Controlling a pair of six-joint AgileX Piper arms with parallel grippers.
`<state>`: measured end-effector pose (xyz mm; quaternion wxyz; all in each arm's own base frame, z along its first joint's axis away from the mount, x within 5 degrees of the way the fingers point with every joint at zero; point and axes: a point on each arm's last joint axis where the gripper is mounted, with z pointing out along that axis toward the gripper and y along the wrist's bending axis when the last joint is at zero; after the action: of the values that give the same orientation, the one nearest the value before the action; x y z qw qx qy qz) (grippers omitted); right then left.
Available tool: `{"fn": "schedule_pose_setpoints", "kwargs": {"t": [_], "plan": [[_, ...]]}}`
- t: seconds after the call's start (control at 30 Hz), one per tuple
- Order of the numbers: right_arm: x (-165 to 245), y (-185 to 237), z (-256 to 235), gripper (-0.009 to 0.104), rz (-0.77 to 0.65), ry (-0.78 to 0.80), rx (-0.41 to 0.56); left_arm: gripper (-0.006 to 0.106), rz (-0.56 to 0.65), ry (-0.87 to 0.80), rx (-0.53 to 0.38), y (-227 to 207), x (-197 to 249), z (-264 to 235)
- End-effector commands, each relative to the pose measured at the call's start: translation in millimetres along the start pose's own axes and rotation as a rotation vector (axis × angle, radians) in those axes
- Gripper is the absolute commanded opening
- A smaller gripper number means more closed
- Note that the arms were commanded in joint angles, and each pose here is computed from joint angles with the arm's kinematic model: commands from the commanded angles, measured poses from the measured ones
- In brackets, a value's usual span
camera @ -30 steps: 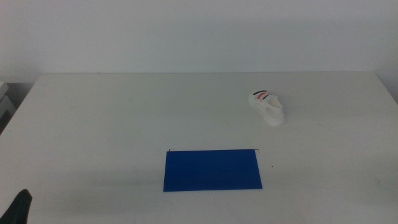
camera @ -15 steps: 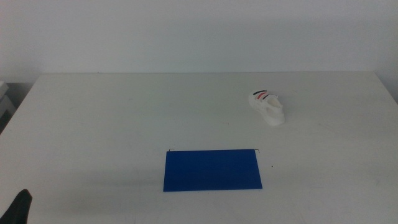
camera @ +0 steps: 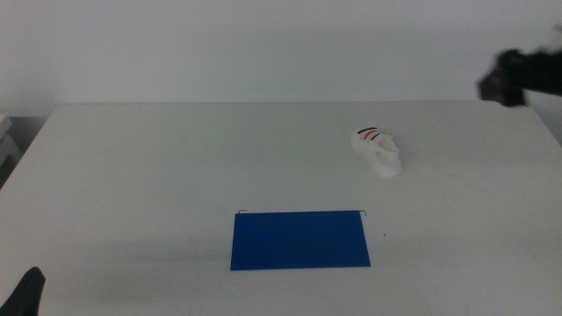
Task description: Use one arm to grab the shoe from the table and place it on the mat.
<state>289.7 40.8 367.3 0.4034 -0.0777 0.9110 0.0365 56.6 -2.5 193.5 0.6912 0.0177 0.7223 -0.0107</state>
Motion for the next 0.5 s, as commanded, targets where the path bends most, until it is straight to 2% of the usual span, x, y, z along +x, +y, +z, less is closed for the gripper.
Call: {"fn": "schedule_pose_setpoints", "kwargs": {"t": [0.0, 0.13, 0.33, 0.47], "plan": [[-29, 7, 4, 0.092, -0.053, -0.064, -0.012, 0.094, -0.014, -0.089, -0.001, 0, -6, -1], [-49, 16, 35, 0.092, -0.099, -0.003, -0.029, 0.094, -0.014, -0.089, -0.001, 0, -6, -1], [-63, 19, 92, 0.092, -0.055, 0.114, -0.058, 0.094, -0.014, -0.089, -0.001, 0, -6, -1], [-72, 24, 125, 0.092, -0.076, 0.158, -0.069, 0.094, -0.014, -0.089, -0.001, 0, -6, -1]]}}
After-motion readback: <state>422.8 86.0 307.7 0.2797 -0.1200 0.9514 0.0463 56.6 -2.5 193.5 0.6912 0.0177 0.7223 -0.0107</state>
